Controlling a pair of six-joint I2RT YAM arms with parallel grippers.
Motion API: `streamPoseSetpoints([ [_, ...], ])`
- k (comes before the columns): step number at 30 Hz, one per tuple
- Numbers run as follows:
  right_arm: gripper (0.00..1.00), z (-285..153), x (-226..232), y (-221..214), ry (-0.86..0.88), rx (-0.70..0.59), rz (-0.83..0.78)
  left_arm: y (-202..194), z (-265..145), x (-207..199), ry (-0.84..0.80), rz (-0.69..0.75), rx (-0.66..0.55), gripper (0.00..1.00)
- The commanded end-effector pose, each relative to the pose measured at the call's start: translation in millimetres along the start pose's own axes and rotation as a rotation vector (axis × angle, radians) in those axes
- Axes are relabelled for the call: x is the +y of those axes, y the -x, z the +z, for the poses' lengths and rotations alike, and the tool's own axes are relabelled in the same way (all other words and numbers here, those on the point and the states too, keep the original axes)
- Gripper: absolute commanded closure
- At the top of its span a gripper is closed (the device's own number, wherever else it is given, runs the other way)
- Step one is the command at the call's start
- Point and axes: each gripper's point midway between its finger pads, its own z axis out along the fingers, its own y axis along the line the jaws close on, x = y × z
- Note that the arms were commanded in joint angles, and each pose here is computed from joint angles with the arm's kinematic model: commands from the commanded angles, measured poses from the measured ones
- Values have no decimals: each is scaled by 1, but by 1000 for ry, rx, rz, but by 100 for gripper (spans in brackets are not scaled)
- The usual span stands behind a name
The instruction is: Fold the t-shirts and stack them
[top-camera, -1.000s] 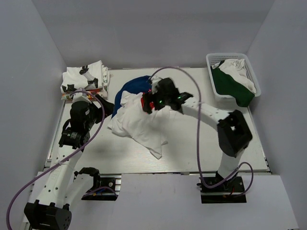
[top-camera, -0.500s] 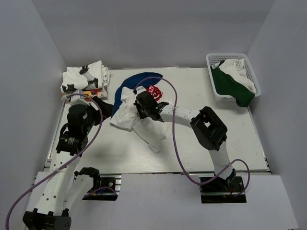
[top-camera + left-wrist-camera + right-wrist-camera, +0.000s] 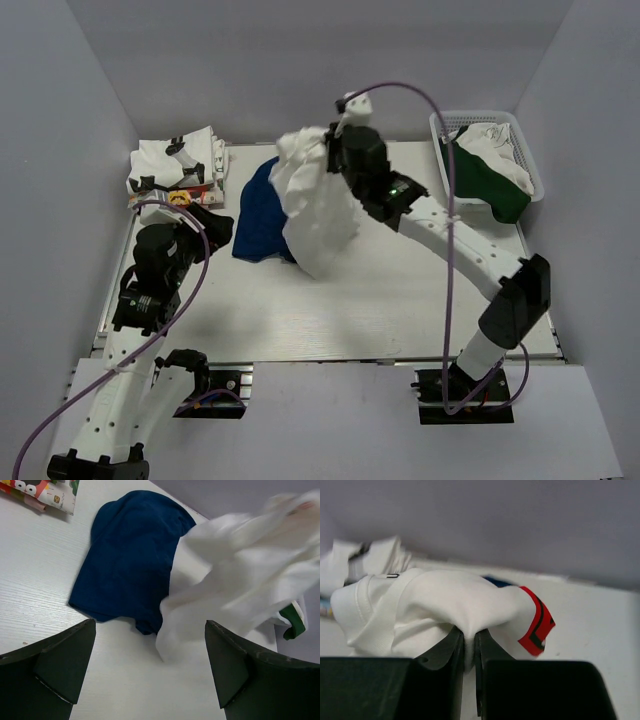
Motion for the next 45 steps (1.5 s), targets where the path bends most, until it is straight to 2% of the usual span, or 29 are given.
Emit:
streamPoseSetpoints([
  [1,100,-33,-72,123,-236,-303,84,3,3,-1,-1,-2,-17,0],
  [2,100,-34,-99,132,-307,-319,70,2,3,-2,-8,-2,-11,0],
  [4,100,-44,-119,160,-360,-385,65,2,9,1,6,-4,-7,0],
  [5,100,-51,-148,178,-417,-427,80,4,9,-1,1,-5,-14,0],
  [9,100,-64,-205,221,-514,-553,110,3,19,-6,-22,4,-4,0],
  [10,100,-53,-226,218,-560,-534,68,5,21,-8,-29,4,-12,0],
  [11,100,-73,-246,251,-591,-605,71,3,26,-8,-30,4,1,0],
  [14,100,-78,-290,282,-673,-659,17,5,36,-9,-30,23,0,0],
  [15,100,-83,-296,292,-679,-685,6,3,38,-11,-37,23,7,0],
  [16,100,-75,-335,281,-753,-658,-19,6,41,-12,-44,33,-3,0],
  [17,100,-72,-340,285,-738,-686,-28,5,44,-14,-52,33,2,0],
  [19,100,-57,-371,269,-755,-648,-64,4,53,-16,-64,43,9,0],
  [22,100,-7,-397,220,-694,-525,-68,-9,67,-15,-79,66,60,0],
  [24,100,34,-415,153,-655,-379,-35,-16,76,-14,-78,92,98,0],
  [25,100,46,-412,136,-608,-355,6,-18,81,-12,-70,104,110,0],
  [26,100,66,-415,94,-598,-277,43,-30,89,-9,-54,127,168,0],
  [27,100,65,-441,61,-628,-207,83,-37,92,-10,-66,135,205,0],
  [29,100,80,-449,10,-640,-109,159,-46,98,-13,-91,185,280,0],
  [30,96,82,-449,-5,-616,-52,177,-56,109,-10,-82,193,337,0],
  [31,69,87,-447,-18,-602,-10,189,-63,114,-7,-72,198,377,0],
  [32,32,87,-444,-25,-592,24,208,-77,114,-6,-80,219,443,0],
  [33,10,90,-434,-26,-548,45,221,-91,124,2,-59,210,502,0],
  [36,10,75,-397,36,-443,-43,188,-112,134,-2,-88,218,567,0],
  [38,10,73,-378,40,-374,-42,157,-132,142,-7,-101,234,610,0],
  [39,10,66,-346,63,-328,-79,120,-135,146,-11,-106,239,619,0],
  [41,10,67,-327,47,-296,-37,102,-159,157,-7,-70,247,681,0],
  [42,10,56,-315,61,-282,-64,95,-158,165,-14,-72,256,682,0],
  [43,10,56,-310,41,-270,-22,103,-164,170,-12,-46,268,696,0],
  [45,10,41,-293,56,-242,-63,117,-183,182,-12,3,296,763,0],
])
